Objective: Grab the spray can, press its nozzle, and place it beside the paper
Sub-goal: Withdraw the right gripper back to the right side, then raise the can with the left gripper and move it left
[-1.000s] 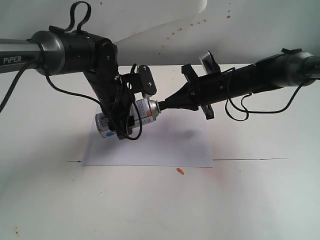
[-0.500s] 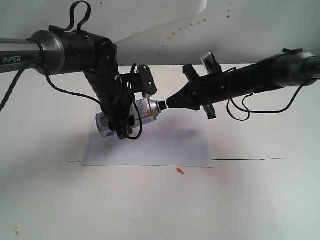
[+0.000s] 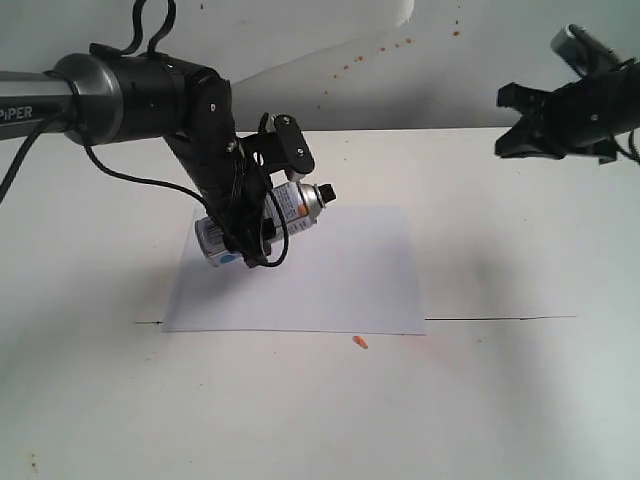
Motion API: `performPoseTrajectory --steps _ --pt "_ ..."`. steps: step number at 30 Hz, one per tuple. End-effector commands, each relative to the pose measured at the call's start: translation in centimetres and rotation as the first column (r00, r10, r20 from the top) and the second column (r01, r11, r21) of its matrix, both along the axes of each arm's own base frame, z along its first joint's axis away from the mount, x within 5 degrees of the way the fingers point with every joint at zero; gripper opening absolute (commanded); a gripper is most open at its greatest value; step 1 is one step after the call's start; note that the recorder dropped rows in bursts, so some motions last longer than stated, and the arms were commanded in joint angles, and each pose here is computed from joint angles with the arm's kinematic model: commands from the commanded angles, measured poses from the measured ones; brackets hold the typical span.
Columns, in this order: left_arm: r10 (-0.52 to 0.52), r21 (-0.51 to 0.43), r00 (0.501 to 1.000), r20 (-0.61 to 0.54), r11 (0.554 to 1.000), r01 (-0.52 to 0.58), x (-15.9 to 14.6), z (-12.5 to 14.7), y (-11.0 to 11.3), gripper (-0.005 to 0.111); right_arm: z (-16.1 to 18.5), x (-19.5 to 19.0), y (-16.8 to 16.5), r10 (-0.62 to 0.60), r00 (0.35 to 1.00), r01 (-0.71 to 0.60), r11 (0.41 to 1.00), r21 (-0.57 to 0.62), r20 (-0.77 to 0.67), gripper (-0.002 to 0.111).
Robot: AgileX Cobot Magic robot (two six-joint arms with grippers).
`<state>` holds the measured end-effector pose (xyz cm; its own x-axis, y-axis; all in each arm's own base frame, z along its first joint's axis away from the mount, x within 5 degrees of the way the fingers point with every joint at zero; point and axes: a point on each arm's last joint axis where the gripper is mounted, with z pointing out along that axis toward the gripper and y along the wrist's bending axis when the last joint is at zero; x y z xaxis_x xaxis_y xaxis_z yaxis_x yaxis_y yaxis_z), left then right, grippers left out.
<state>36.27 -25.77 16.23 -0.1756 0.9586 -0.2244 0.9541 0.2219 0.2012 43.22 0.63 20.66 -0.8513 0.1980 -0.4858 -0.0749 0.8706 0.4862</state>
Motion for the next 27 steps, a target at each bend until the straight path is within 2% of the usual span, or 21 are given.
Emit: performPoseTrajectory --steps 1,3,5,7,10,13,16,19,27 --pt "0.105 -0.123 0.994 0.044 0.988 -0.099 0.8 2.3 0.2 0.000 4.6 -3.6 -0.7 -0.049 0.971 0.083 0.987 -0.136 0.234 0.000" --pt "0.179 -0.204 0.984 0.027 0.964 -0.170 1.5 3.1 1.0 0.000 5.9 -5.8 -0.6 -0.037 0.952 0.088 0.984 -0.155 0.304 0.000" --pt "0.272 -0.320 0.962 -0.006 0.911 -0.260 2.3 4.6 2.0 0.000 7.4 -8.1 -0.4 -0.017 0.932 0.084 0.982 -0.172 0.361 0.000" --pt "0.357 -0.424 0.933 -0.045 0.839 -0.342 3.0 6.4 3.4 0.000 8.4 -10.2 -0.3 -0.009 0.918 0.090 0.978 -0.186 0.397 0.000" --pt "0.430 -0.516 0.900 -0.071 0.756 -0.402 3.5 9.2 5.4 0.000 9.5 -13.8 -0.5 -0.001 0.879 0.139 0.957 -0.255 0.477 0.000" --pt "0.476 -0.586 0.877 -0.062 0.694 -0.418 3.4 11.8 7.1 0.000 9.7 -17.4 -1.1 -0.038 0.835 0.237 0.926 -0.295 0.549 0.000" --pt "0.509 -0.673 0.860 -0.038 0.623 -0.399 2.4 14.0 8.3 0.000 9.5 -21.0 -1.3 -0.119 0.792 0.325 0.912 -0.250 0.599 0.000" --pt "0.538 -0.741 0.843 -0.015 0.560 -0.371 1.1 15.2 9.1 0.000 9.8 -24.1 -0.8 -0.131 0.759 0.329 0.923 -0.201 0.638 0.000" --pt "0.589 -0.805 0.807 0.036 0.496 -0.326 -4.1 15.6 11.4 0.000 6.8 -30.1 0.4 -0.063 0.745 0.265 0.942 -0.207 0.664 0.000"
